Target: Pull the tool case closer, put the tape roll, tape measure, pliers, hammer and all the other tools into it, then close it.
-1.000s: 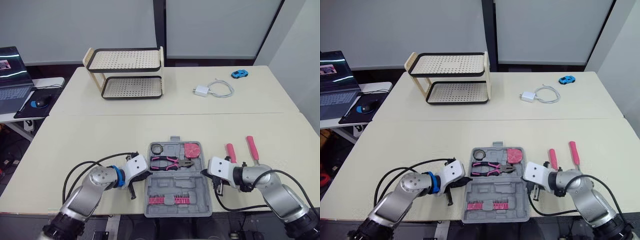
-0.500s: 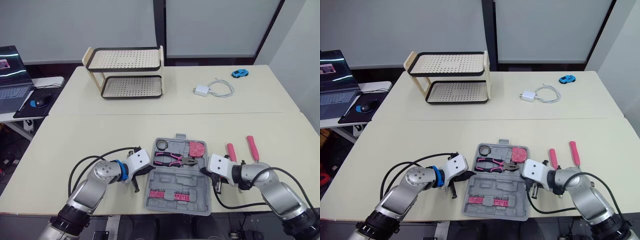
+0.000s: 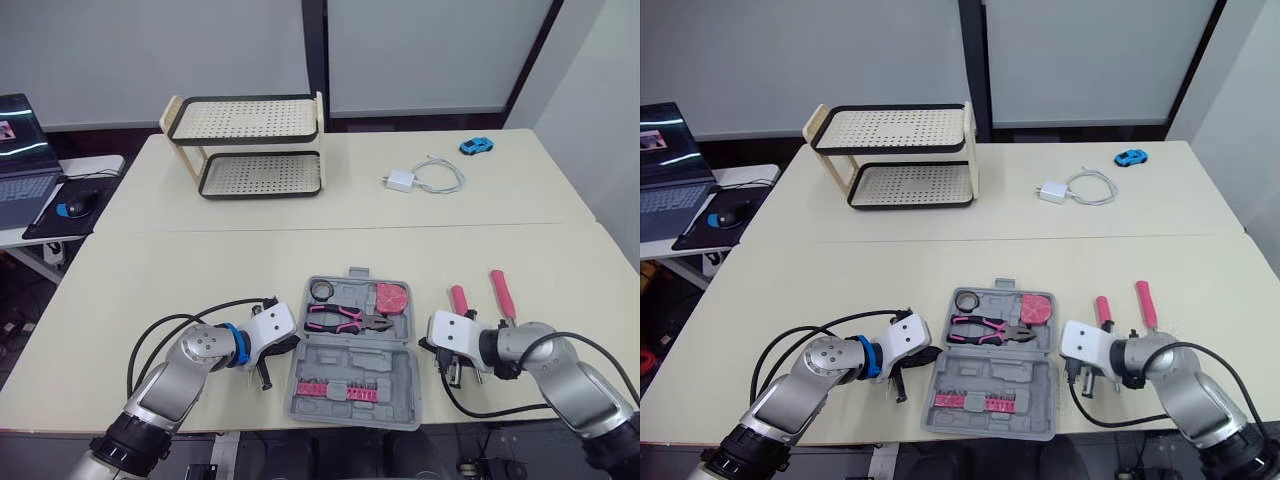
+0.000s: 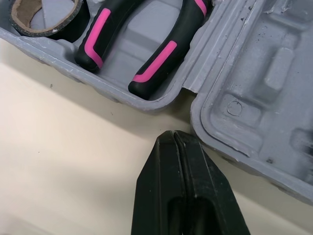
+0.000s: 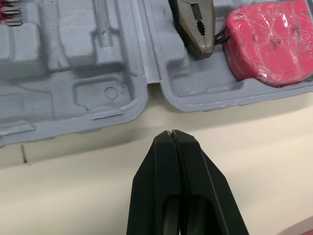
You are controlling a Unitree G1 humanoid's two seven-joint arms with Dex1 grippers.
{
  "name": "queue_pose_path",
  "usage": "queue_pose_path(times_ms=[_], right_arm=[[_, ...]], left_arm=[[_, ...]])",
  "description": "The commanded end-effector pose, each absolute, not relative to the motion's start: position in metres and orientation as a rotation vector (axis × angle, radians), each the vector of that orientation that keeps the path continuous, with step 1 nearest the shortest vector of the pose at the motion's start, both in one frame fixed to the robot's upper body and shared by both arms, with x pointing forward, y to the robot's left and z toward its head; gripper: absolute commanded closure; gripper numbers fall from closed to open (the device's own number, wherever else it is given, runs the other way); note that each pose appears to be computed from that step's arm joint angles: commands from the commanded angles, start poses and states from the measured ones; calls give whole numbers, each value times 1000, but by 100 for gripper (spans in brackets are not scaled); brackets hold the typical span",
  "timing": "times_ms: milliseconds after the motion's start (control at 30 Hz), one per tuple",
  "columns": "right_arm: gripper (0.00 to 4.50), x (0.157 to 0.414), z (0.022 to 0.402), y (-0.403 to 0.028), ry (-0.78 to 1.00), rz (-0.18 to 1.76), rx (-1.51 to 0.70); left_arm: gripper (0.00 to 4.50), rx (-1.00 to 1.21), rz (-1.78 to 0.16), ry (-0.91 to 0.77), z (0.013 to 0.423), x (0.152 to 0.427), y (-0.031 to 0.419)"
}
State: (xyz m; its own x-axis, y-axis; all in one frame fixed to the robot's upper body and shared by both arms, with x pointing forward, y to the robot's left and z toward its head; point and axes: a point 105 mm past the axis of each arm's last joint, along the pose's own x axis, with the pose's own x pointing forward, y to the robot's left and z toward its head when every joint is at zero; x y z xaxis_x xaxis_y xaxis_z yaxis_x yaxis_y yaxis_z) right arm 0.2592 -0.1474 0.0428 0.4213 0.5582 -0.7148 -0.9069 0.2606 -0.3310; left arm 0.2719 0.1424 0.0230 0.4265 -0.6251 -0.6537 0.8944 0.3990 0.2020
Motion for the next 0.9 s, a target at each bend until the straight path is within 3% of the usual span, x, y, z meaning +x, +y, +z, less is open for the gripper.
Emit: queue_pose_path(times_ms=[33,400,900], right_arm=[[448,262,42,-139,514,1067,-823],[448,264,46,-119,484,1107,-771],[448,283,49,-117,439,1040,-764]], left_arm=[[450,596,-1048,542,19,270,134],[450,506,-1154,593,19,252,116],[450,568,-1072,520,28,284,124]])
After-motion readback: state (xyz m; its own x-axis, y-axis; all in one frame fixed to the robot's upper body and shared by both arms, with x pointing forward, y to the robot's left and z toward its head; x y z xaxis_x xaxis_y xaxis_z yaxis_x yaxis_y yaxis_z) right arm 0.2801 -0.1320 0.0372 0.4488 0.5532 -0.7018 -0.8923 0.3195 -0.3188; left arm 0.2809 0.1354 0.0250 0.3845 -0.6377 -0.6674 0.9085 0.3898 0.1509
